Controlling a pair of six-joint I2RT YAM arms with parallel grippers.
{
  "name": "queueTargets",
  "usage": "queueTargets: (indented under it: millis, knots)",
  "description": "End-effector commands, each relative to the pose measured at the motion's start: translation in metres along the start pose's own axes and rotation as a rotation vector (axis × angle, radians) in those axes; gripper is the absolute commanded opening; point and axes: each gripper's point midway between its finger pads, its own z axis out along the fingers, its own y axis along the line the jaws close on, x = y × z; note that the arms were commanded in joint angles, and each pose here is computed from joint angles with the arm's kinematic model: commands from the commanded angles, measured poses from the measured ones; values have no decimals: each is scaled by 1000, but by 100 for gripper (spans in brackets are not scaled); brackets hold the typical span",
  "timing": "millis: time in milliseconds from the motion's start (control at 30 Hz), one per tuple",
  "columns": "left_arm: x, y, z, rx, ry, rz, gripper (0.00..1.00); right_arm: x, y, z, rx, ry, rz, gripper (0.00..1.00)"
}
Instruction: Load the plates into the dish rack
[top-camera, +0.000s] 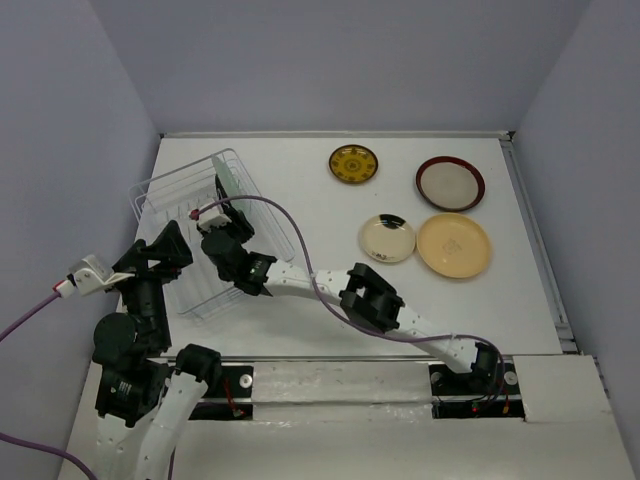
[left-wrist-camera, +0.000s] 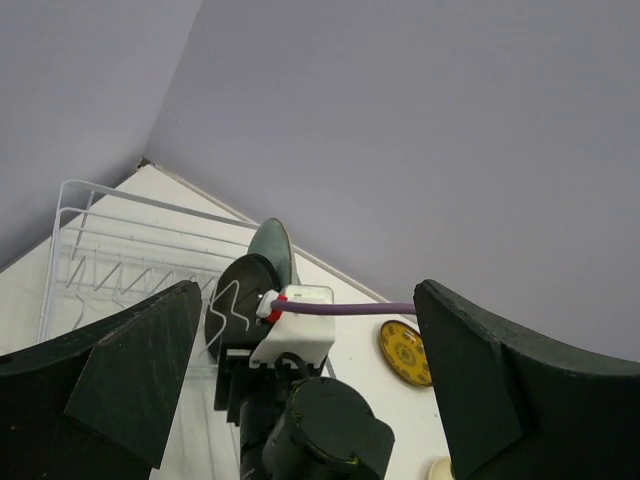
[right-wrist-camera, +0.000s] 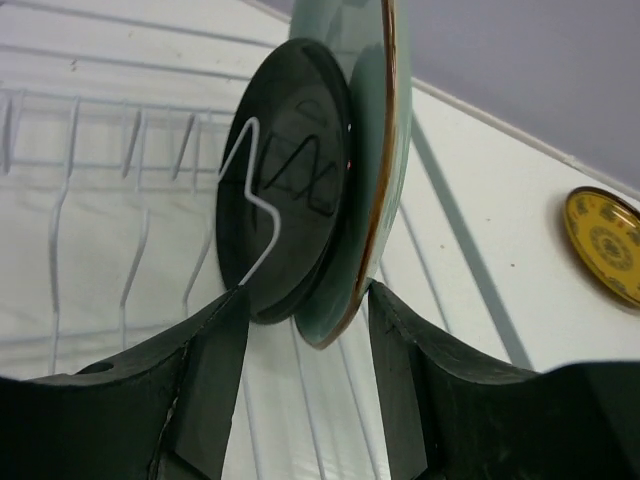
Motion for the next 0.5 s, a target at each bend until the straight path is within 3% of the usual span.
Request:
queueTargets:
  millis: [0, 233, 367, 467]
  knots:
    - [-10, -5, 2, 8, -32, -19, 99, -72, -22, -16, -64, -55, 185, 57]
    - [-8, -5, 3, 12, -26, -11, 99, -118, -61, -64, -248, -24, 323, 61]
    - [-6, -7, 4, 18, -21, -12, 99, -122, -82, -90, -314, 17, 351, 68]
    - [-1, -8, 6, 22, -5, -6, 99, -101, -91, -104, -364, 95, 322, 70]
